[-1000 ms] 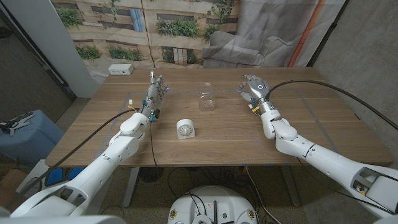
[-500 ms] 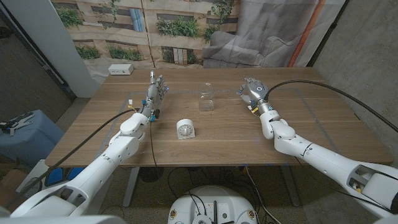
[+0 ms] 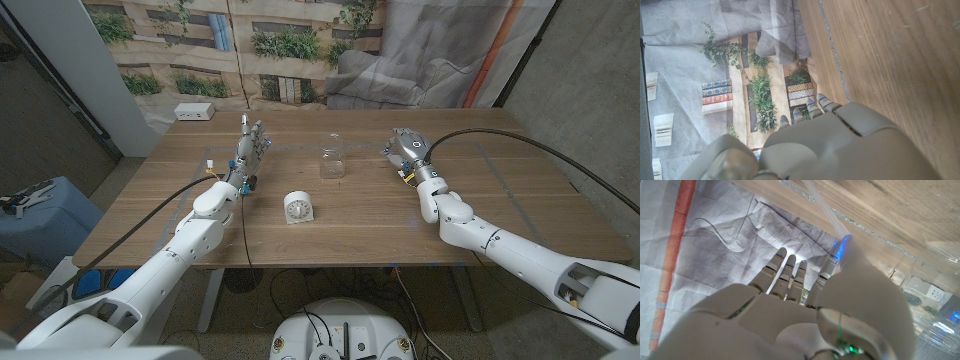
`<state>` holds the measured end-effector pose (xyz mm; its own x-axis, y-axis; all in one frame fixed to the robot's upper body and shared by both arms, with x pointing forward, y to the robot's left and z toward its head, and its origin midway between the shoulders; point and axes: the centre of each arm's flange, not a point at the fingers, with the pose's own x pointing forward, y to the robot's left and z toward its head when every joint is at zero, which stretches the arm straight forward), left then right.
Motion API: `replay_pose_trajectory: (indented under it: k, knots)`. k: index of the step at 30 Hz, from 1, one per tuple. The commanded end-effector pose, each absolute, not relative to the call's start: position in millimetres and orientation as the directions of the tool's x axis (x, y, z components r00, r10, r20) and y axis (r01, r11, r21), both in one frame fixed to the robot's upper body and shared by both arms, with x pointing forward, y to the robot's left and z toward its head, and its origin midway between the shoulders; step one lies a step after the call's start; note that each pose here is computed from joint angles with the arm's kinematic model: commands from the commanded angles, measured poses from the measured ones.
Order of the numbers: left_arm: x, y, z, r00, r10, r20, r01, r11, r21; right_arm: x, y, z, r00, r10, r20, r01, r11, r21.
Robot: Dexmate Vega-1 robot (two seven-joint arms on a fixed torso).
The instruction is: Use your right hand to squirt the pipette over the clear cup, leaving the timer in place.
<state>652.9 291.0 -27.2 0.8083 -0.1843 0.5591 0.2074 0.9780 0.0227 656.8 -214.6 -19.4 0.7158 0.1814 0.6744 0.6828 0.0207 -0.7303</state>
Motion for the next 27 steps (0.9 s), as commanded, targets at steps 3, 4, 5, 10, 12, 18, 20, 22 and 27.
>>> replay_pose_trajectory:
  k: [3, 4, 5, 10, 12, 18, 20, 22, 27]
  knots:
    - [652.9, 290.8, -27.3, 0.808, -0.184, 0.559, 0.208, 0.978, 0.023, 661.0, -213.0, -18.5, 0.745, 0.163, 0.647, 0.650, 0.036, -0.759]
    - [652.9, 290.8, -27.3, 0.808, -0.184, 0.559, 0.208, 0.978, 0.023, 661.1, -212.5, -18.4, 0.747, 0.168, 0.644, 0.648, 0.036, -0.761]
    - [652.9, 290.8, -27.4, 0.808, -0.184, 0.559, 0.208, 0.978, 0.023, 661.0, -210.8, -17.3, 0.750, 0.165, 0.641, 0.645, 0.034, -0.763]
    - [652.9, 290.8, -27.4, 0.808, -0.184, 0.559, 0.208, 0.978, 0.023, 659.7, -209.1, -16.1, 0.752, 0.169, 0.637, 0.642, 0.032, -0.766]
    - [652.9, 290.8, -27.4, 0.808, -0.185, 0.559, 0.208, 0.978, 0.023, 659.4, -209.1, -15.9, 0.752, 0.169, 0.638, 0.642, 0.035, -0.766]
    - [652.9, 290.9, -27.4, 0.808, -0.184, 0.559, 0.208, 0.978, 0.023, 657.4, -210.9, -14.4, 0.760, 0.182, 0.624, 0.629, 0.036, -0.777]
    - [652.9, 290.9, -27.4, 0.808, -0.184, 0.559, 0.208, 0.978, 0.023, 657.2, -211.4, -14.2, 0.763, 0.183, 0.620, 0.625, 0.036, -0.780]
    - [652.9, 290.9, -27.4, 0.808, -0.185, 0.559, 0.208, 0.978, 0.023, 656.2, -212.2, -13.6, 0.770, 0.189, 0.609, 0.615, 0.032, -0.788]
    - [652.9, 290.9, -27.3, 0.808, -0.184, 0.559, 0.208, 0.978, 0.023, 654.9, -213.5, -12.3, 0.789, 0.198, 0.582, 0.589, 0.027, -0.808]
